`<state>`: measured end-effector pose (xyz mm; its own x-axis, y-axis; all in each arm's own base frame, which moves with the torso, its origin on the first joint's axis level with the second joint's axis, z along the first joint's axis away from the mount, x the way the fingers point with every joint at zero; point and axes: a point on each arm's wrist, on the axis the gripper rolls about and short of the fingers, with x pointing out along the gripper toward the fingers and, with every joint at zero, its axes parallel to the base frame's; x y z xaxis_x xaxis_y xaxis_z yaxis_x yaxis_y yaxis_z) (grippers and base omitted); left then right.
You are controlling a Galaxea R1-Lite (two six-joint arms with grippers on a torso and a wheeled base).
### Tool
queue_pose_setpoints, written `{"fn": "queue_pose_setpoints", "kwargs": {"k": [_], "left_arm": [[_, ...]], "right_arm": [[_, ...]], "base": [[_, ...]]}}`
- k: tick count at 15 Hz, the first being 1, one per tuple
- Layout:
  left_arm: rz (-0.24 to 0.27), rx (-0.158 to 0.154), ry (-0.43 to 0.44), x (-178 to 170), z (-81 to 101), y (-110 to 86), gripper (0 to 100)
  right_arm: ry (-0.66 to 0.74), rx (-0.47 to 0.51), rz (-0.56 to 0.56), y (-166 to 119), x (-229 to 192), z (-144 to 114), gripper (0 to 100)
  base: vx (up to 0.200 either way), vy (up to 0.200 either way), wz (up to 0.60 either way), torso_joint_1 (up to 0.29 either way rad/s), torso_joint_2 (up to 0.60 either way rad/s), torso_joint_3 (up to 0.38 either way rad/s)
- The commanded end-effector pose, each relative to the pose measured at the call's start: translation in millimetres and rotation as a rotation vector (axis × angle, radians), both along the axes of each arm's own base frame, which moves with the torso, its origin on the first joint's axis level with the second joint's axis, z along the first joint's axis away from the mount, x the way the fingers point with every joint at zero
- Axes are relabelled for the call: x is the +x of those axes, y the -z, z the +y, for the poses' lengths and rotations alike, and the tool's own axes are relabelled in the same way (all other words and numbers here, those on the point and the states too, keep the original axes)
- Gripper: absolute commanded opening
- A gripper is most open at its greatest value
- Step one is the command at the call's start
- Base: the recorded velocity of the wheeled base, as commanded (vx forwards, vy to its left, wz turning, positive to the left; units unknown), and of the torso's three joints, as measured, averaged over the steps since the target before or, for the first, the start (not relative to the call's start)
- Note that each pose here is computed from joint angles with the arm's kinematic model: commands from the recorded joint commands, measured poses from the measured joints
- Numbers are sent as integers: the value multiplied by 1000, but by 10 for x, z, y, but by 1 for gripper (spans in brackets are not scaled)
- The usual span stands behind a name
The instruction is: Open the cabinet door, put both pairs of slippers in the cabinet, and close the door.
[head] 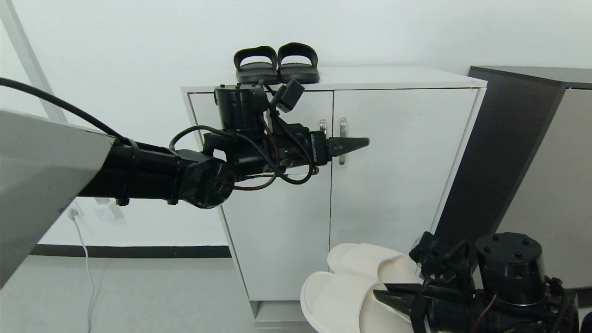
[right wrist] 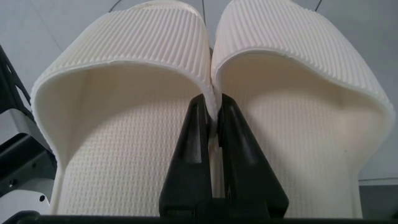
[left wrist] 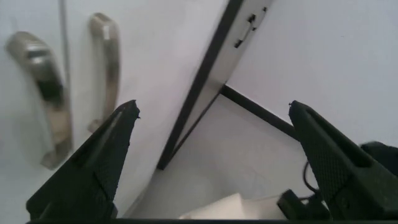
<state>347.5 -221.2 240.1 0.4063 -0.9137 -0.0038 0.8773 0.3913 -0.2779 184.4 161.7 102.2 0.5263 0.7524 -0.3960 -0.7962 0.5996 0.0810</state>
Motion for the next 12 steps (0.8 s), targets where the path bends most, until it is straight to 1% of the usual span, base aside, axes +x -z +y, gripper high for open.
{"fn": "queue_pose_setpoints", "kwargs": {"k": [1, 5, 7, 9, 11, 12], "left_arm": [[1, 1, -22, 68, -14, 33, 100], [6, 6, -74, 150, -51, 43, 100], [14, 11, -79, 206, -83, 96, 100], [27, 19, -80, 240, -103, 102, 100], [22, 14, -79, 291, -141, 104, 100], [26, 18, -77, 298, -152, 117, 100]], "right_arm": [[-1, 0, -1, 3, 1, 1, 0], [0, 0, -4, 1, 2, 1, 0], [0, 1, -5, -3, 1, 0, 0], [0, 0, -4, 1, 2, 1, 0], [0, -2, -2, 7, -3, -2, 0], [0, -3, -1, 11, -5, -4, 0]], "base": [[0, 0, 0, 0, 0, 0], [0, 0, 0, 0, 0, 0], [0, 0, 0, 0, 0, 0], [0, 0, 0, 0, 0, 0], [0, 0, 0, 0, 0, 0], [0, 0, 0, 0, 0, 0]]}}
